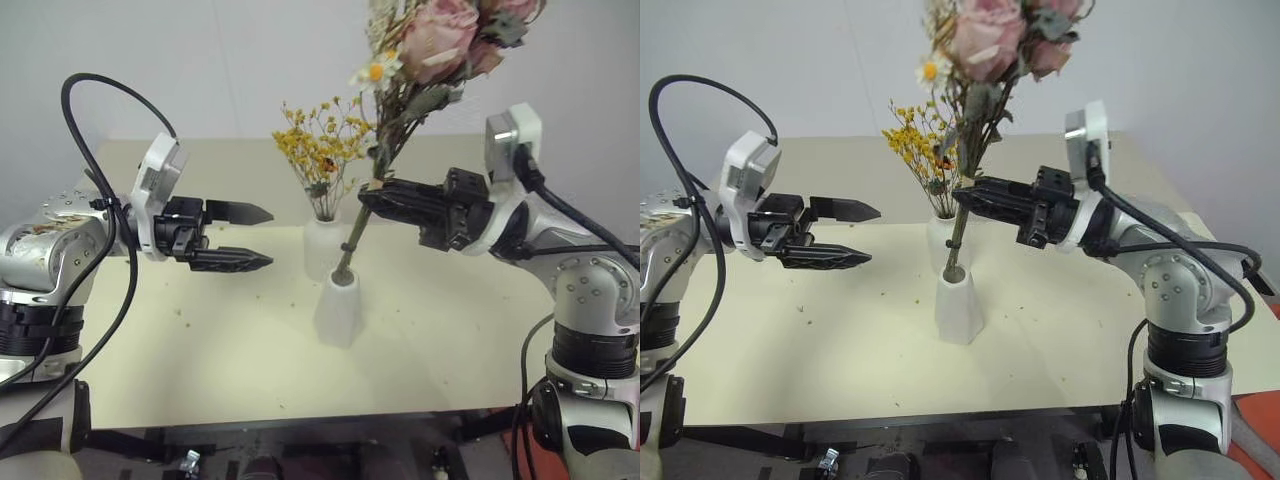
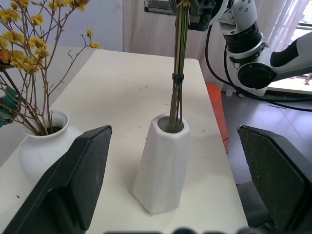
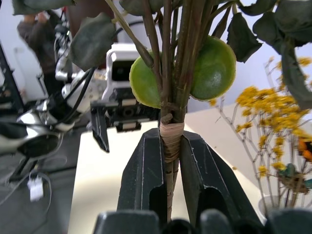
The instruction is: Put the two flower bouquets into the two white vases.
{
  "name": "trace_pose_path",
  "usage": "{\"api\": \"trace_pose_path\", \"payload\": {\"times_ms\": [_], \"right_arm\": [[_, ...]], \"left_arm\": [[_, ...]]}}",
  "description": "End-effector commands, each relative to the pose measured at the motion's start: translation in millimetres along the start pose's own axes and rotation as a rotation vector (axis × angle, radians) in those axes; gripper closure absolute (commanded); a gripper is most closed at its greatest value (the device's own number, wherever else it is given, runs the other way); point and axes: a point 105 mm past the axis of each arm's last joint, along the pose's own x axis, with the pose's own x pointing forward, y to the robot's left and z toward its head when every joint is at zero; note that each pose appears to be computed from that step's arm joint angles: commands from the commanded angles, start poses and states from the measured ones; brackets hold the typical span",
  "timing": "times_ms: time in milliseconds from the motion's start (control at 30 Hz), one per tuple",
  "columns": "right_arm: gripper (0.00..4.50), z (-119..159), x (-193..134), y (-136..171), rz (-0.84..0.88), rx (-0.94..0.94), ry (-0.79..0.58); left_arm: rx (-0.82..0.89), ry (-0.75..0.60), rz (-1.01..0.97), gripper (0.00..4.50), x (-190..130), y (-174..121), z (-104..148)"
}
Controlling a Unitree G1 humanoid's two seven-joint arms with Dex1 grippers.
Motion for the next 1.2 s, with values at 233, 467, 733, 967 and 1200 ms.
{"api": "trace_pose_path", "payload": {"times_ms": [233, 467, 733, 967, 1200], "right_arm": [[4.25, 0, 3, -2, 0.039, -0.076, 0.049], [4.25, -11, 4, -2, 0.044, -0.071, 0.08], [4.25, -25, 5, -3, 0.033, -0.055, 0.106], [4.25, -35, 4, -1, 0.037, -0.043, 0.115], [4.25, -50, 6, 3, 0.033, -0.055, 0.113]], "left_arm": [[0.065, -0.009, 0.004, 0.0, -1, -1, 11], [0.066, -0.012, 0.008, 0.0, -1, -1, 11], [0.066, -0.012, 0.011, 0.0, -2, 0, 11], [0.065, -0.012, 0.011, 0.0, -2, 0, 11], [0.064, -0.013, 0.01, 0.0, -1, -1, 11]]}}
